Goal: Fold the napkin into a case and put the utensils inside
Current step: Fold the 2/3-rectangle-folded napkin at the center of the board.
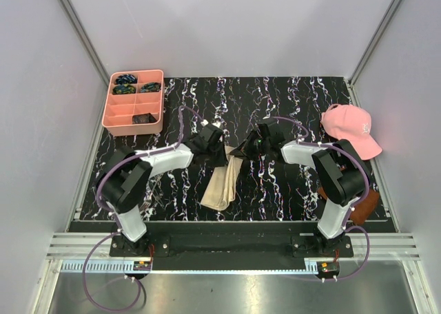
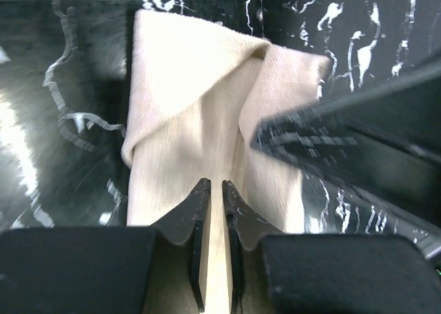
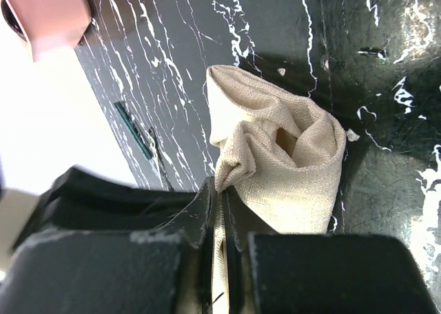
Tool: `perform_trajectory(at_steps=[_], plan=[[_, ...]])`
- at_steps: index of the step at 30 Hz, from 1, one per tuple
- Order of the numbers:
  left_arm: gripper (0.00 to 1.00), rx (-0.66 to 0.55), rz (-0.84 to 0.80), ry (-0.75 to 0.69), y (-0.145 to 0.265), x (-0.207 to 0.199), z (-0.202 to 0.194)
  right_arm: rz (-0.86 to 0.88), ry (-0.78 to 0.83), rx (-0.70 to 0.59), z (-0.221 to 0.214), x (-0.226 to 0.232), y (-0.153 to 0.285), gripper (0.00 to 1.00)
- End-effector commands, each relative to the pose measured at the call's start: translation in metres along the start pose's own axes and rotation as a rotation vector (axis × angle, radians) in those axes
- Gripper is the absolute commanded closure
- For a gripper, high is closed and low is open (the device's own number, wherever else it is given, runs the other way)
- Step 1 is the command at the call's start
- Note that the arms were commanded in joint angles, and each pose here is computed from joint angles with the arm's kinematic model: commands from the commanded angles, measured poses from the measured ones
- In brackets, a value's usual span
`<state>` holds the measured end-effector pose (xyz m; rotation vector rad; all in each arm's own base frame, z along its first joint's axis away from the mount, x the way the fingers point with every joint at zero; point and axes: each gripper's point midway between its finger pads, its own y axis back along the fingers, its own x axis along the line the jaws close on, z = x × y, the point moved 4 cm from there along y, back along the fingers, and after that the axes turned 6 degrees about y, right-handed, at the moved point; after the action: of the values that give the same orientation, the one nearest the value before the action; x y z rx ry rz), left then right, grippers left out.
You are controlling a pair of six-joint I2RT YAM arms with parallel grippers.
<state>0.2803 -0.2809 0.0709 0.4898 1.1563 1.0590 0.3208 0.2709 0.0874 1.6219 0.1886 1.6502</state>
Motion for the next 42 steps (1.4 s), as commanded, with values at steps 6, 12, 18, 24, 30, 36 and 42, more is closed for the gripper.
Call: perform_trajectory(at_steps=[6,12,18,24,30,36,42], plan=[[0.91,-0.081,0.064,-0.041,0.027,0.013,0.017,0.018,0.055,-0.042,0.008,0.013,-0.001,1.00],[0.94,-0.040,0.097,-0.042,0.005,0.030,-0.001,0.006,0.083,-0.047,0.010,0.020,-0.006,1.00],[0.95,-0.031,0.078,-0.022,-0.001,0.033,-0.012,-0.020,0.107,-0.023,0.001,0.028,-0.021,1.00],[0.95,-0.021,0.053,-0.013,-0.004,0.033,-0.017,-0.074,0.138,-0.006,-0.008,0.024,-0.038,1.00],[0.95,-0.045,0.044,-0.014,0.007,0.031,-0.015,-0.130,0.167,-0.039,-0.002,0.016,-0.049,1.00],[0.71,-0.126,0.015,-0.028,0.049,0.020,0.003,-0.172,0.164,-0.025,-0.005,0.007,-0.051,0.99],[0.46,-0.101,-0.067,-0.051,0.061,0.000,0.011,-0.176,0.160,-0.016,-0.007,0.005,-0.052,0.96]])
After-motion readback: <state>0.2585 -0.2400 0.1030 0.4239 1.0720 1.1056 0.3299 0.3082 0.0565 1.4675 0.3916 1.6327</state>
